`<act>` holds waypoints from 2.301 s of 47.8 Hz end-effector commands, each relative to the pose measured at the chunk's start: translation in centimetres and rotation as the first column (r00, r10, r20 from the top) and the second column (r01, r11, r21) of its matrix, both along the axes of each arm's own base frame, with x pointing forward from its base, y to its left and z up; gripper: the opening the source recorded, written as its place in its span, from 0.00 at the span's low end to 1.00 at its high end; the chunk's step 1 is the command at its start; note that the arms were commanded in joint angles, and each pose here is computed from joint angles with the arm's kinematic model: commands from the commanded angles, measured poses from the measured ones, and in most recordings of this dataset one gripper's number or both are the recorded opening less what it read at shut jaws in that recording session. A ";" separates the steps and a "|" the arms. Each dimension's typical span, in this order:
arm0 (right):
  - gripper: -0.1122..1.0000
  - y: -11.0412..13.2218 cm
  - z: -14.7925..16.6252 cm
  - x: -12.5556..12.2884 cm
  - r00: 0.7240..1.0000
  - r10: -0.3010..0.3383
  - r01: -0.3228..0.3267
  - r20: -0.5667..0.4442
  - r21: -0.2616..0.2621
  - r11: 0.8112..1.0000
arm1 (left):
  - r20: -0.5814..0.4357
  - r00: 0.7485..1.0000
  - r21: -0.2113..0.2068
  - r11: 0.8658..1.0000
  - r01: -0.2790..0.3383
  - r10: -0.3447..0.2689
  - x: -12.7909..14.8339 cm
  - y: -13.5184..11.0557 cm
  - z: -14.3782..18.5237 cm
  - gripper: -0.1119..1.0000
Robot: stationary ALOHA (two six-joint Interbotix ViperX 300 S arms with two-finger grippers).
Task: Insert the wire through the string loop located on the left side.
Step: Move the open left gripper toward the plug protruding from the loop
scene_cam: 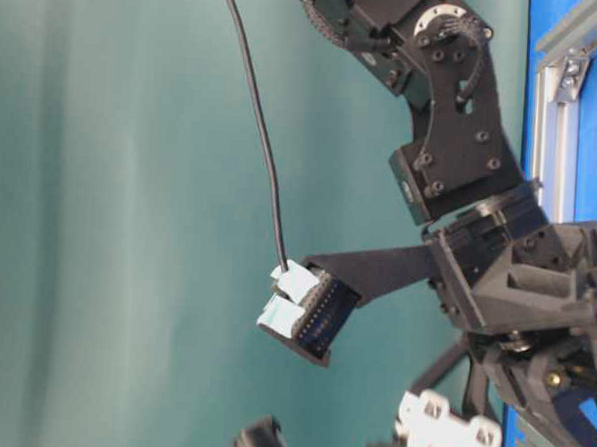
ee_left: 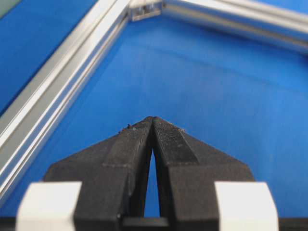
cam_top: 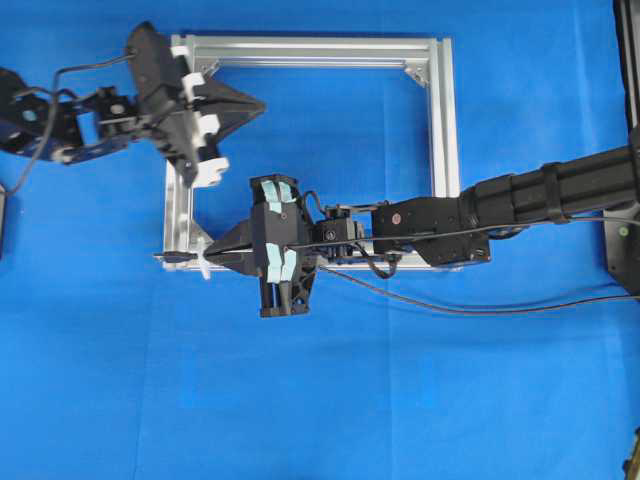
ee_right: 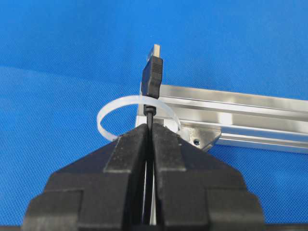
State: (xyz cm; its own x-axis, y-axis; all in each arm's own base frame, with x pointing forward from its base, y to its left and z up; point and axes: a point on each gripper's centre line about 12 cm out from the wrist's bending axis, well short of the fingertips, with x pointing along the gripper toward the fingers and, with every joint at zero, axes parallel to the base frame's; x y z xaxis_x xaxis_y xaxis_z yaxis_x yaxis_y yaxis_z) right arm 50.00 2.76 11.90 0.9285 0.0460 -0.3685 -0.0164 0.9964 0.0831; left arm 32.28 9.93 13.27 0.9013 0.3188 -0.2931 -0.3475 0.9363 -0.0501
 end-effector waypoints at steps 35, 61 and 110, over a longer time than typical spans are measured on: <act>0.10 -0.1 1.5 0.4 0.999 0.000 0.000 0.037 -0.001 1.000 | 0.002 0.999 0.000 0.999 -0.036 0.036 -8.9 -1.6 0.3 0.10; 0.10 0.0 1.6 0.4 0.999 0.000 0.000 0.041 0.000 1.000 | 0.043 0.955 -0.020 0.955 0.295 -0.294 -8.7 -9.9 1.0 0.10; 0.10 0.0 1.5 0.4 0.999 0.000 0.000 0.041 0.000 1.000 | 0.031 0.915 -0.019 0.915 0.404 -0.403 -8.6 -12.6 1.0 0.67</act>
State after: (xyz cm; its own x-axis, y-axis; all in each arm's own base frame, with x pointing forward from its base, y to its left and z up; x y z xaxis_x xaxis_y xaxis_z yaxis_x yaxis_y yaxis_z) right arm 50.00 2.77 11.82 0.9279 0.0466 -0.3699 -0.0174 0.9965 0.0820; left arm 23.34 -2.36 13.82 0.9551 -0.0678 -0.2885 0.0473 0.9959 -0.0775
